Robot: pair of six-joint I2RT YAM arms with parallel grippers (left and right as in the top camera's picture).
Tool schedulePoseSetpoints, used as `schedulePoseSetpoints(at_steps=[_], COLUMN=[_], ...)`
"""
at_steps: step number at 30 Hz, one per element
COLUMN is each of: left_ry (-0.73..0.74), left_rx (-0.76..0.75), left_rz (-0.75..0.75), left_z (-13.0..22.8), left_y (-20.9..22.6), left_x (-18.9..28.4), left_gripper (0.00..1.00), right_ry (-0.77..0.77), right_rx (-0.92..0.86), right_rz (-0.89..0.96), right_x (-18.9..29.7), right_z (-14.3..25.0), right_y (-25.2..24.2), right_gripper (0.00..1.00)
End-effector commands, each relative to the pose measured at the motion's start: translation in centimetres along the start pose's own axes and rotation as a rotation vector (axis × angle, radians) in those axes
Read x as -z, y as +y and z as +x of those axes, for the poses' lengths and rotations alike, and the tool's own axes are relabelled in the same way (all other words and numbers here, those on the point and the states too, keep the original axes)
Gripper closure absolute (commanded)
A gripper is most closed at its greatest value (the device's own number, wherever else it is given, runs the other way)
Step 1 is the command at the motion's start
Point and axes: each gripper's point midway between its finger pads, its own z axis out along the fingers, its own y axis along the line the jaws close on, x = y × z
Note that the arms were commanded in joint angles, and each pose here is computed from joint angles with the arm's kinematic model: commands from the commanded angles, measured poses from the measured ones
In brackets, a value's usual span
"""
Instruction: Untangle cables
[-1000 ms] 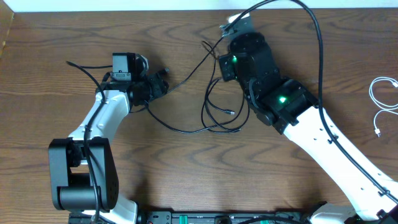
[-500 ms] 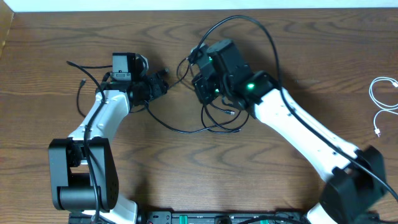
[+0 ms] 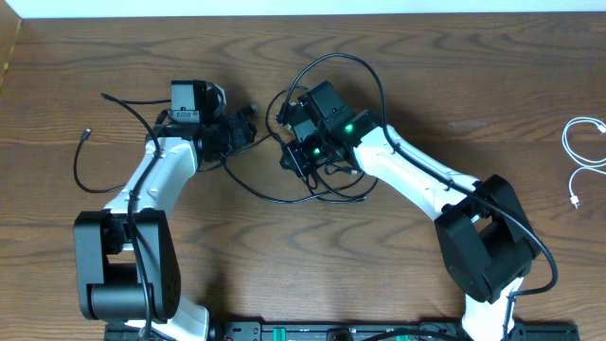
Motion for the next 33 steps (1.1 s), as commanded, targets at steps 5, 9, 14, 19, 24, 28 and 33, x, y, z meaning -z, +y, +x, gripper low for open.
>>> schedulePoseSetpoints(at_steps=[5, 9, 14, 19, 24, 28, 33], left_ry=[-0.017, -0.017, -0.016, -0.010, 0.009, 0.097, 0.181], left_rx=[-0.012, -0.012, -0.012, -0.005, 0.002, 0.116, 0.151], left_rz=[-0.008, -0.008, -0.009, -0.039, -0.044, -0.054, -0.099], left_z=[-0.7, -0.7, -0.7, -0.5, 0.0, 2.2, 2.8], left_y=[-0.1, -0.1, 0.0, 0.5, 0.7, 1.0, 0.5], left_x=[0.1, 0.1, 0.1, 0.1, 0.1, 0.3, 2.2], left_gripper=[0.44, 0.45, 0.45, 0.35, 0.39, 0.92, 0.83], right_ry=[-0.106, -0.168, -0.191, -0.134, -0.129, -0.162, -0.116], right_rx=[-0.006, -0.052, -0.168, -0.260, -0.259, -0.234, -0.353], right_rz=[-0.003, 0.033, 0.234, 0.281, 0.295, 0.341, 0.403], right_x=[3.7, 6.3, 9.0, 10.2, 10.0, 9.2, 7.5], right_z=[-2.9, -4.3, -3.8, -1.7, -1.5, -2.3, -0.5], right_y=[-0.7, -3.6, -10.8, -13.6, -13.8, -14.7, -16.7], right_gripper=[0.55, 0.27, 0.01, 0.01, 0.01, 0.01, 0.01])
